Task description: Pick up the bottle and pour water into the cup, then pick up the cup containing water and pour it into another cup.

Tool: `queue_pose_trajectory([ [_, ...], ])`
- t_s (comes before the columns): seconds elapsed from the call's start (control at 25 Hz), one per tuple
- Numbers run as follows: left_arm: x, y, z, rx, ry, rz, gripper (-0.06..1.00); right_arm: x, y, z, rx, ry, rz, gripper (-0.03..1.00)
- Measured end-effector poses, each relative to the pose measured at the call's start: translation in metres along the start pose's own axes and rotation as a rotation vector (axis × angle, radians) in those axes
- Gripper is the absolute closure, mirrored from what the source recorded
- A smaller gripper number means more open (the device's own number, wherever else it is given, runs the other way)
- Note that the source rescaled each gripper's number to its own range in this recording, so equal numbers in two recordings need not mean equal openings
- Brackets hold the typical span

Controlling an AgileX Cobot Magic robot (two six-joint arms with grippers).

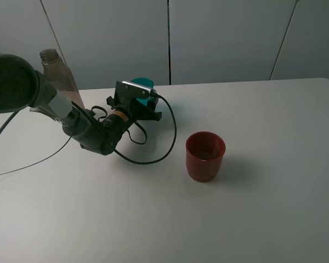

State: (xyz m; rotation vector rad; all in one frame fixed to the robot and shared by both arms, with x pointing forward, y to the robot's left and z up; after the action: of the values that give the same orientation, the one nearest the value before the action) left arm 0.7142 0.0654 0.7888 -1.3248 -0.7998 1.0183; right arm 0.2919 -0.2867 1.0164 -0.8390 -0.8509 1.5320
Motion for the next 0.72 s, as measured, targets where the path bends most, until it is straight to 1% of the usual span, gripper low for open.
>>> queue_pose_trajectory([
  [0.2, -0.0033, 0.0005, 0.0, 0.003, 0.021, -0.012, 0.88, 0.0, 0.0, 0.0, 0.0, 0.0, 0.0, 0.97],
  [0.24, -0.0036, 0.0009, 0.0, 0.006, 0.023, -0.013, 0.79, 0.0, 0.0, 0.0, 0.0, 0.0, 0.0, 0.97],
  [0.28, -0.0039, 0.0009, 0.0, 0.006, 0.024, -0.014, 0.56, 0.0, 0.0, 0.0, 0.0, 0.0, 0.0, 0.97],
  [0.32, -0.0039, 0.0012, 0.0, 0.008, 0.025, -0.014, 0.27, 0.0, 0.0, 0.0, 0.0, 0.0, 0.0, 0.97],
  [0.36, -0.004, 0.0009, -0.0003, 0.006, 0.025, -0.014, 0.1, 0.0, 0.0, 0.0, 0.0, 0.0, 0.0, 0.97],
  [0.4, -0.0042, 0.0012, -0.0003, 0.008, 0.026, -0.015, 0.03, 0.0, 0.0, 0.0, 0.0, 0.0, 0.0, 0.97],
  [0.44, -0.0042, 0.0015, -0.0003, 0.01, 0.026, -0.015, 0.0, 0.0, 0.0, 0.0, 0.0, 0.0, 0.0, 0.97],
  [0.64, -0.0041, 0.0023, -0.0002, 0.015, 0.026, -0.015, -0.04, 0.0, 0.0, 0.0, 0.0, 0.0, 0.0, 0.97],
  [0.72, -0.0042, 0.0029, -0.0003, 0.024, 0.025, -0.015, -0.04, 0.0, 0.0, 0.0, 0.0, 0.0, 0.0, 0.97],
])
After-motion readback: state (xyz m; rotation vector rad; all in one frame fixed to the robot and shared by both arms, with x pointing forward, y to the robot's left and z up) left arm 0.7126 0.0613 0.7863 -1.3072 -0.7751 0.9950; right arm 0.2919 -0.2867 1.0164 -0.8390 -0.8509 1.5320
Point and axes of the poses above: a point on each arm's last joint axis where the gripper is mounted, z pointing back along that axis away from the gripper, x along the wrist's bending axis when the last joint is at zero, y = z × x, the point moved 7 cm from there along -z, pointing out along that axis toward the gripper, and after that the axes turned 8 degrees about z, right-handed, at the moved point
